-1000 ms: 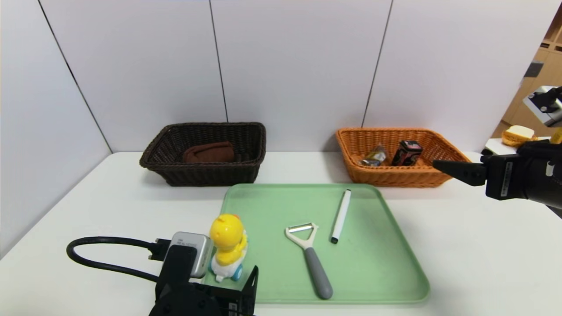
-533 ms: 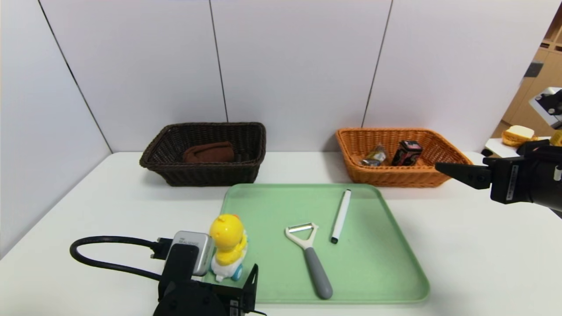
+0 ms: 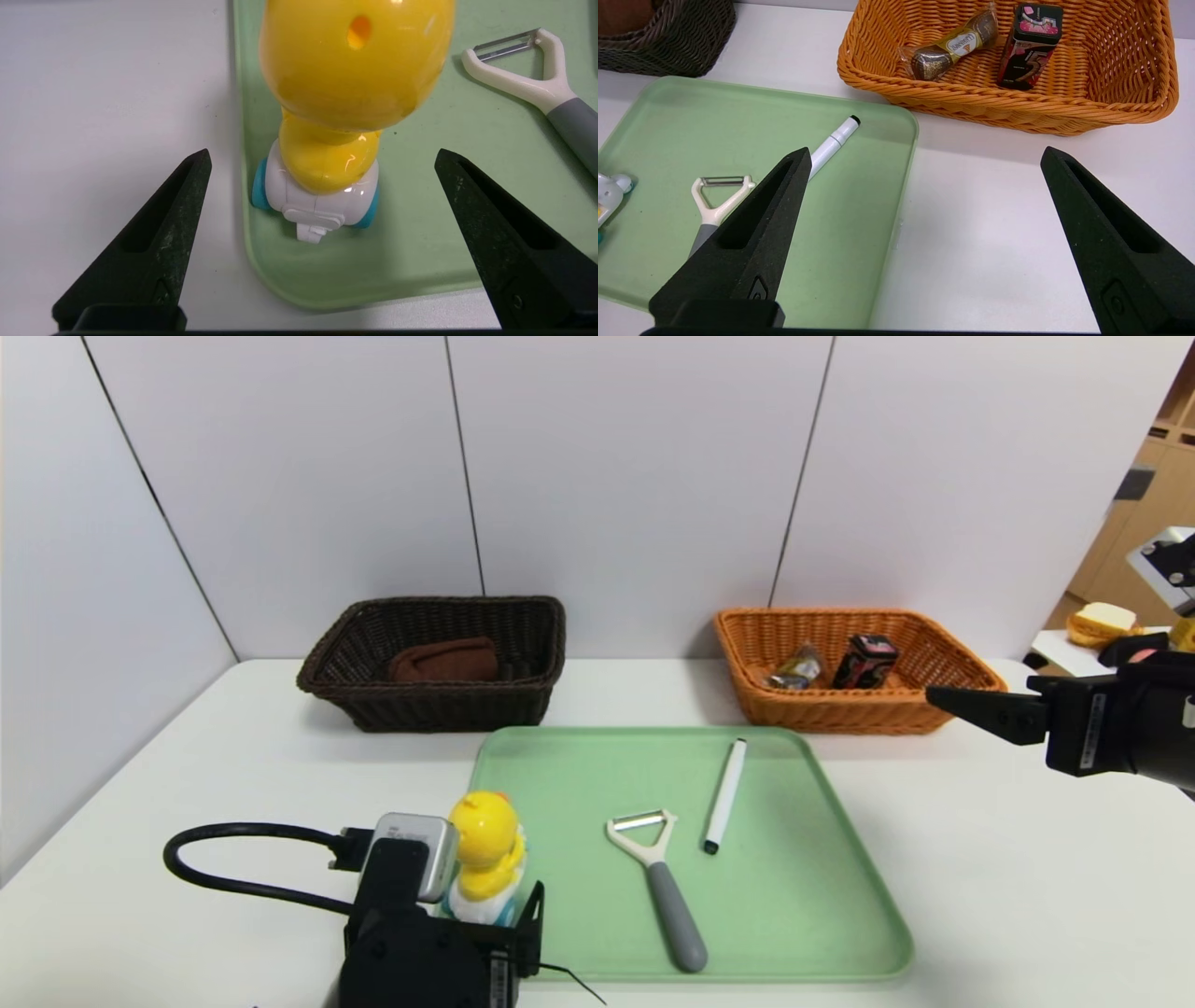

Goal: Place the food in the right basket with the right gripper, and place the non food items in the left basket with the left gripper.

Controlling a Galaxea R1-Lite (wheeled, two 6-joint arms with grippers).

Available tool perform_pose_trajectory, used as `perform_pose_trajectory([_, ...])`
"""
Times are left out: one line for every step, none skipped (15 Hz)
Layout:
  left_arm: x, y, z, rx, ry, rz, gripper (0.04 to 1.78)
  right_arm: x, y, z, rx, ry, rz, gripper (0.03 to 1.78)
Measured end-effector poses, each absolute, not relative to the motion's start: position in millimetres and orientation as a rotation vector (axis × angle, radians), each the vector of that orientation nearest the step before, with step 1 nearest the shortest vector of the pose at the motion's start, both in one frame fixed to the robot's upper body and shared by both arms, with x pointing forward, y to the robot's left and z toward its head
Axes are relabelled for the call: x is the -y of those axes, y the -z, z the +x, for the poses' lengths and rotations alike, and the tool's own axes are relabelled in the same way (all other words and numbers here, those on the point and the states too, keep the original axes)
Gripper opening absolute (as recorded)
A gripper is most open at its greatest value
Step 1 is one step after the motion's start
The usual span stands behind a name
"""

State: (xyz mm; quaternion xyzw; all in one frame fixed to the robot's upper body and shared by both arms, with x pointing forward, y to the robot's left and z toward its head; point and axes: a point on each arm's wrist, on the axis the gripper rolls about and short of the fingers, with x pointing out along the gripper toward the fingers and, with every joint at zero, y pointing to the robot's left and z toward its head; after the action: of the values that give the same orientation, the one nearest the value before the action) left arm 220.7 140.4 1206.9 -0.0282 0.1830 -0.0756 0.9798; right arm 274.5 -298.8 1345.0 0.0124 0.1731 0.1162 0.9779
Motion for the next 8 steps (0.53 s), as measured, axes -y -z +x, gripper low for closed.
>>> perform_pose_trajectory([-139, -1207, 223, -0.357, 0.151, -0.062, 1.69, 299, -1345, 275, -0.349, -0.234, 0.025, 1.70])
perform_pose_trajectory([-138, -1207, 226, -0.344, 0.151, -0.069, 1.69, 299, -1344, 274, -0.351, -0.235, 0.025, 1.70])
perform_pose_trajectory([-136, -1206, 227, -0.336, 0.153, -0.075, 1.69, 299, -1344, 274, -0.351, -0.236, 0.025, 1.70])
perform_pose_trajectory([-134, -1205, 229, -0.331, 0.154, -0.079, 1.69, 299, -1344, 274, -0.351, -0.236, 0.026, 1.70])
perform_pose_trajectory([-133, -1203, 230, -0.331, 0.154, -0.078, 1.69, 299, -1344, 275, -0.352, -0.237, 0.026, 1.70])
perform_pose_trajectory([-131, -1201, 231, -0.332, 0.153, -0.077, 1.69, 299, -1344, 275, -0.352, -0.238, 0.026, 1.70])
perform_pose_trajectory([-130, -1198, 232, -0.336, 0.152, -0.072, 1.69, 299, -1344, 274, -0.353, -0.239, 0.026, 1.70])
perform_pose_trajectory([-130, -1196, 232, -0.340, 0.150, -0.064, 1.69, 299, -1344, 274, -0.353, -0.239, 0.027, 1.70])
